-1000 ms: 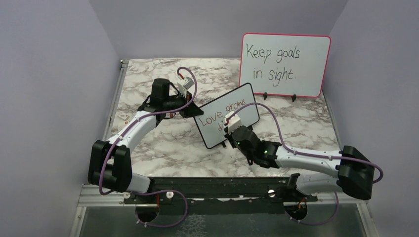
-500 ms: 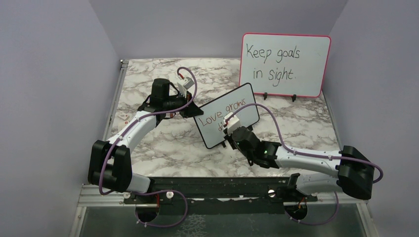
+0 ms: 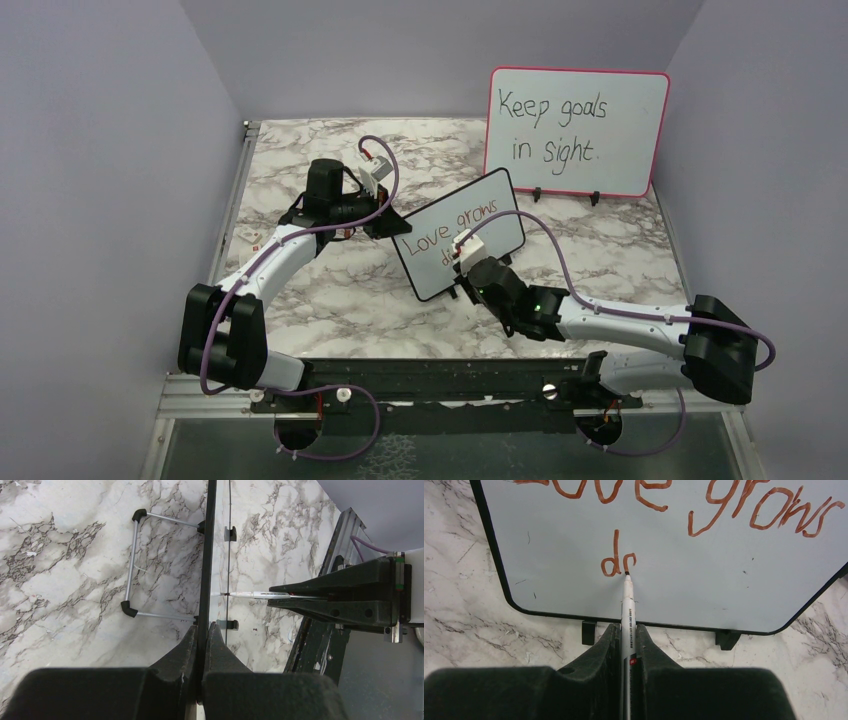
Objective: Write a sentence on the whiteboard
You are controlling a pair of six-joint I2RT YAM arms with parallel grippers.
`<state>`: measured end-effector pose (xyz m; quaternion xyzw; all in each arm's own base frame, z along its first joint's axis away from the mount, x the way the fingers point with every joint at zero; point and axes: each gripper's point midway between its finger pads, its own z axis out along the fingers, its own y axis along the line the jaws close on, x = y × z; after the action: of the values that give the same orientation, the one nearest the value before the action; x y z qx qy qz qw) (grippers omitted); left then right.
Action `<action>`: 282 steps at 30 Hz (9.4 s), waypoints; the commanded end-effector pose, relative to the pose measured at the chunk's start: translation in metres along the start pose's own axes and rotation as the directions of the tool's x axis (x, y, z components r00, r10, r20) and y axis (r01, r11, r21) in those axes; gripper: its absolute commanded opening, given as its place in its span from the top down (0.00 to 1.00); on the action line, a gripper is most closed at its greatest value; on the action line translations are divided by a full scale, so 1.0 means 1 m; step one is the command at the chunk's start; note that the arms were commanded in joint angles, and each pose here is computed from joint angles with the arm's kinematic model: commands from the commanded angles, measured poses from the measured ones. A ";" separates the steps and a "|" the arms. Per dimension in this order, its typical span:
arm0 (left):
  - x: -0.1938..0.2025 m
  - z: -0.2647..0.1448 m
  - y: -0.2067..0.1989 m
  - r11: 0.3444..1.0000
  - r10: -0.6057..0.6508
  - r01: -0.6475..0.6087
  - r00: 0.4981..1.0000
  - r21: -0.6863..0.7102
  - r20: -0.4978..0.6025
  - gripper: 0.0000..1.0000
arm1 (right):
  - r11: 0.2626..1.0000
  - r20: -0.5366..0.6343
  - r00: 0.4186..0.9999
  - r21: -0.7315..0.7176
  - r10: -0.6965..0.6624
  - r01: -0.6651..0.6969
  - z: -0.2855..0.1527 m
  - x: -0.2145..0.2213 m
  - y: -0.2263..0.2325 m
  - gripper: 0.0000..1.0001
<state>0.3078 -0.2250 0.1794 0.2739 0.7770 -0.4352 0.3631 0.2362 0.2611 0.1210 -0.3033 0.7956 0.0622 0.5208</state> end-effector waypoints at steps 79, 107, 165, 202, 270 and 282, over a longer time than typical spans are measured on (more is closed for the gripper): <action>0.044 -0.006 0.055 0.972 -0.036 0.006 0.991 -0.234 -0.126 1.00 | 0.995 0.002 0.999 0.081 0.051 -0.051 0.001 0.004 -0.023 0.99; 0.044 -0.006 0.055 0.972 -0.036 0.005 0.991 -0.234 -0.129 1.00 | 0.994 0.106 0.990 0.045 0.095 -0.101 -0.002 -0.021 -0.026 1.00; 0.046 -0.006 0.056 0.971 -0.039 0.007 0.990 -0.239 -0.133 1.00 | 0.993 0.084 0.990 -0.048 0.112 -0.108 -0.001 -0.013 -0.016 1.00; 0.046 -0.006 0.056 0.972 -0.039 0.006 0.990 -0.236 -0.134 1.00 | 0.992 0.097 0.987 0.008 0.127 -0.129 0.007 -0.018 -0.024 0.99; 0.046 -0.006 0.056 0.971 -0.039 0.006 0.990 -0.237 -0.137 1.00 | 0.996 0.108 0.990 -0.004 0.093 -0.093 0.010 -0.032 -0.028 0.99; 0.047 -0.006 0.057 0.971 -0.041 0.007 0.989 -0.240 -0.139 1.00 | 0.994 0.015 0.994 -0.010 0.108 -0.108 0.004 0.001 -0.026 1.00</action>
<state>0.3099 -0.2239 0.1787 0.2736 0.7807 -0.4311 0.3604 0.2606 0.2496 0.1385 -0.2608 0.7919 0.0976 0.5434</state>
